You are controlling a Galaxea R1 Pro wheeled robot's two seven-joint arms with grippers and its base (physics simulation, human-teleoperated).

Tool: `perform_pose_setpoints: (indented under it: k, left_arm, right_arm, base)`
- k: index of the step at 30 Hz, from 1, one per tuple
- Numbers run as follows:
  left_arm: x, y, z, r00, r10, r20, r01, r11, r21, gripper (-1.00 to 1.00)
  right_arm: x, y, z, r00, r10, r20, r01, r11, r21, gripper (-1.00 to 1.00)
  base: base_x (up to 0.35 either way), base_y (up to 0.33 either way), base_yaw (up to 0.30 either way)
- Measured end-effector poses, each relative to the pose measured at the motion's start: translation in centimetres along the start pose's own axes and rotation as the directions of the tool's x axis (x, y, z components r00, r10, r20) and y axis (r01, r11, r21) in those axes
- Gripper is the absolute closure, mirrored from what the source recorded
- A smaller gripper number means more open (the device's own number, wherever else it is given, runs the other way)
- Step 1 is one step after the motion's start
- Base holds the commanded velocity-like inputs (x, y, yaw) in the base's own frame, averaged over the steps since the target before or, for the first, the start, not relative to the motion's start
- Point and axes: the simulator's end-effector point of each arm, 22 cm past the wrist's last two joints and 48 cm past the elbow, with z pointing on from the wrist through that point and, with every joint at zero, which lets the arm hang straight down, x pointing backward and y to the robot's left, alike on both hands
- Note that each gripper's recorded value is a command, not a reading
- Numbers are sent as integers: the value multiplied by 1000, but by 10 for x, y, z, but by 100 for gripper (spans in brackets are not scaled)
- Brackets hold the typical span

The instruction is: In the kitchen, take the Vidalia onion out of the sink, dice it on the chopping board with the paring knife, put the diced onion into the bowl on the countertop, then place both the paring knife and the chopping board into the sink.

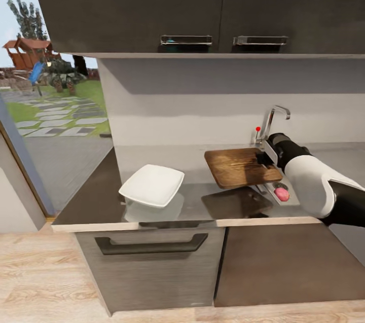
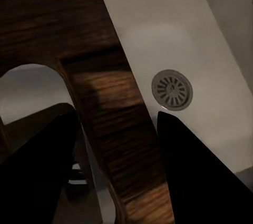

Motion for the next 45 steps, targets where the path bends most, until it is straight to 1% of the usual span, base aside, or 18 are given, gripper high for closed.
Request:
perform_pose_setpoints:
  k: [2, 5, 8, 11, 17, 21, 24, 26, 27, 28, 30, 37, 40, 43, 45]
  left_arm:
    - [0, 0, 0, 1000, 0, 0, 0, 1000, 0, -100]
    - [0, 0, 0, 1000, 0, 1, 0, 1000, 0, -100]
    - [-1, 0, 0, 1000, 0, 1, 0, 1000, 0, -100]
    - [0, 0, 0, 1000, 0, 1, 0, 1000, 0, -100]
    - [0, 0, 0, 1000, 0, 1, 0, 1000, 0, -100]
    - [0, 0, 0, 1000, 0, 1, 0, 1000, 0, -100]
    - [0, 0, 0, 1000, 0, 1, 0, 1000, 0, -100]
    - [0, 0, 0, 1000, 0, 1, 0, 1000, 0, -100]
    - [0, 0, 0, 1000, 0, 0, 0, 1000, 0, -100]
    - [0, 0, 0, 1000, 0, 0, 0, 1000, 0, -100]
    - [0, 0, 0, 1000, 0, 0, 0, 1000, 0, -100]
    - [0, 0, 0, 1000, 0, 0, 0, 1000, 0, -100]
    - [0, 0, 0, 1000, 0, 0, 0, 1000, -1, -100]
    - [0, 0, 0, 1000, 0, 0, 0, 1000, -1, -100]
    - [0, 0, 0, 1000, 0, 0, 0, 1000, -1, -100]
  right_arm:
    - [1, -1, 0, 1000, 19, -5, -19, 1000, 0, 100]
    - [8, -2, 2, 995, 91, -26, -91, 996, -8, 100]
    - [14, -4, 4, 988, 143, -52, -143, 990, -7, 100]
    - [21, -7, 4, 983, 169, -75, -168, 986, 9, 100]
    - [25, -7, 5, 982, 168, -88, -167, 986, 16, 100]
    - [32, -6, 4, 980, 158, -119, -158, 987, 17, 100]
    - [34, -6, 4, 979, 156, -130, -155, 988, 16, 100]
    - [35, -4, 3, 979, 156, -133, -155, 988, 14, 100]
    - [35, 1, 3, 980, 149, -135, -149, 989, 8, 100]
    - [35, 4, 2, 978, 155, -136, -157, 988, 1, 100]
    - [35, 2, 2, 980, 145, -135, -145, 989, 10, 100]
    - [34, 0, 2, 980, 148, -134, -148, 989, 11, 100]
    - [34, -3, 2, 980, 148, -131, -146, 989, 23, 100]
    - [35, -13, 2, 981, 144, -129, -136, 988, 68, 100]
    - [35, -16, 1, 981, 147, -129, -137, 987, 83, 100]
  base:
    - [0, 0, 0]
    - [0, 0, 0]
    - [0, 26, 0]
    - [0, 25, 0]
    - [0, 8, 0]
    - [0, 119, 0]
    - [0, 161, 0]
    - [0, 69, 0]
    - [0, 22, 0]
    - [0, 14, 0]
    - [0, 8, 0]
    - [0, 2, 0]
    - [0, 0, 0]
    - [8, 0, 0]
    - [69, 3, 0]
